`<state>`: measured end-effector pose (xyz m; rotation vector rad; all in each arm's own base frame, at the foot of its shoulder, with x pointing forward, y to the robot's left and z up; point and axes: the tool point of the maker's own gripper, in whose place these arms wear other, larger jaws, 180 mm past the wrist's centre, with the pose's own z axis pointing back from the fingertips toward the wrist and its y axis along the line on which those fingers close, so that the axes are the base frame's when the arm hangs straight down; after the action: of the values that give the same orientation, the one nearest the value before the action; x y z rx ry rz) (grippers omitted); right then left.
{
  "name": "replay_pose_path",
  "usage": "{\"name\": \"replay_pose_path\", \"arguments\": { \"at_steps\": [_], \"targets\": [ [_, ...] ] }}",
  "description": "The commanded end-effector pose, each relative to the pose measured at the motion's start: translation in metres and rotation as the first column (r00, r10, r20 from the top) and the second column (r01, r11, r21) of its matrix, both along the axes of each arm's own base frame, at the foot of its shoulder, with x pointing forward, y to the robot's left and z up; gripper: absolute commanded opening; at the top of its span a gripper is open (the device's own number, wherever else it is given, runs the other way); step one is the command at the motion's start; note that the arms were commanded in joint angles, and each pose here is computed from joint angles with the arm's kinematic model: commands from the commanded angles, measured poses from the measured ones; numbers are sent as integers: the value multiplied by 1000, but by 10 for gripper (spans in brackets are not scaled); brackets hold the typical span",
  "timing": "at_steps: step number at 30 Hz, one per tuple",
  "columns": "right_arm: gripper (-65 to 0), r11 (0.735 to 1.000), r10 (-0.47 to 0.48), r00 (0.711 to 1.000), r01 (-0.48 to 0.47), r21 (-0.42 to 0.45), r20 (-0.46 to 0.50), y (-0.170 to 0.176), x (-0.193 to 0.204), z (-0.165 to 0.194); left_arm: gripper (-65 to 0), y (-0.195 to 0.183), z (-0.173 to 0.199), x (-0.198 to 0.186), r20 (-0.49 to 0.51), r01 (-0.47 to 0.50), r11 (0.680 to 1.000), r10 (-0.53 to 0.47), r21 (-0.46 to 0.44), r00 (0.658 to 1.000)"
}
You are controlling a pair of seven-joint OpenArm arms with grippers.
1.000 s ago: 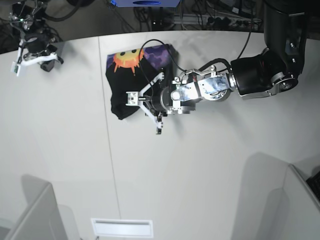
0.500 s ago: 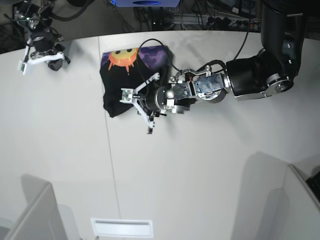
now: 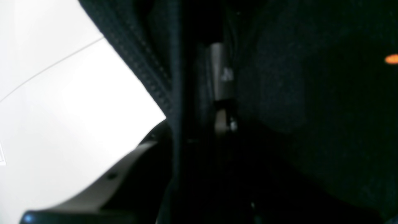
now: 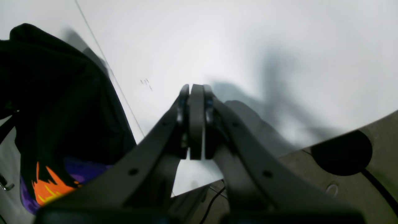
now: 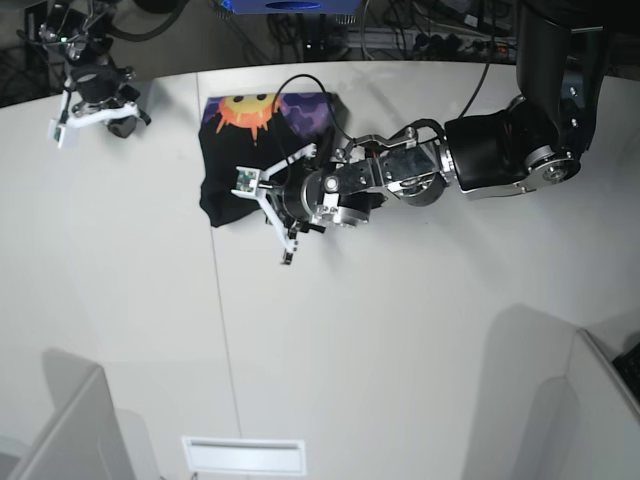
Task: Fold the T-shirt properly
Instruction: 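Grasp the folded bundle with the left gripper and flip it over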
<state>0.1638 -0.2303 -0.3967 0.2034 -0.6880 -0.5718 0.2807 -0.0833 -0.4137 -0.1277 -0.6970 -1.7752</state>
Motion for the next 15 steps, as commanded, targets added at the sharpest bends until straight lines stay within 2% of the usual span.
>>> {"name": "replay_pose_path", "arguments": {
  "at_steps": [1,13,14,15],
  "targets": [
    [-650,1000,0,1000,1,-17,31,-5,5,8,-650,-8,12,6,20,11,1000,-11,-25,1000],
    [-650,1000,2,999,-1,-21,43,-6,10,10,-650,-12,21,6,34,25,999,-23,-42,999],
    [-650,1000,4,999,-3,-22,41,-6,10,10,-619,-16,26,4,41,37,998,-35,-55,999],
    [-650,1000,4,999,-3,-22,41,-6,10,10,-548,-21,33,2,47,50,996,-46,-74,998]
  ]
}}
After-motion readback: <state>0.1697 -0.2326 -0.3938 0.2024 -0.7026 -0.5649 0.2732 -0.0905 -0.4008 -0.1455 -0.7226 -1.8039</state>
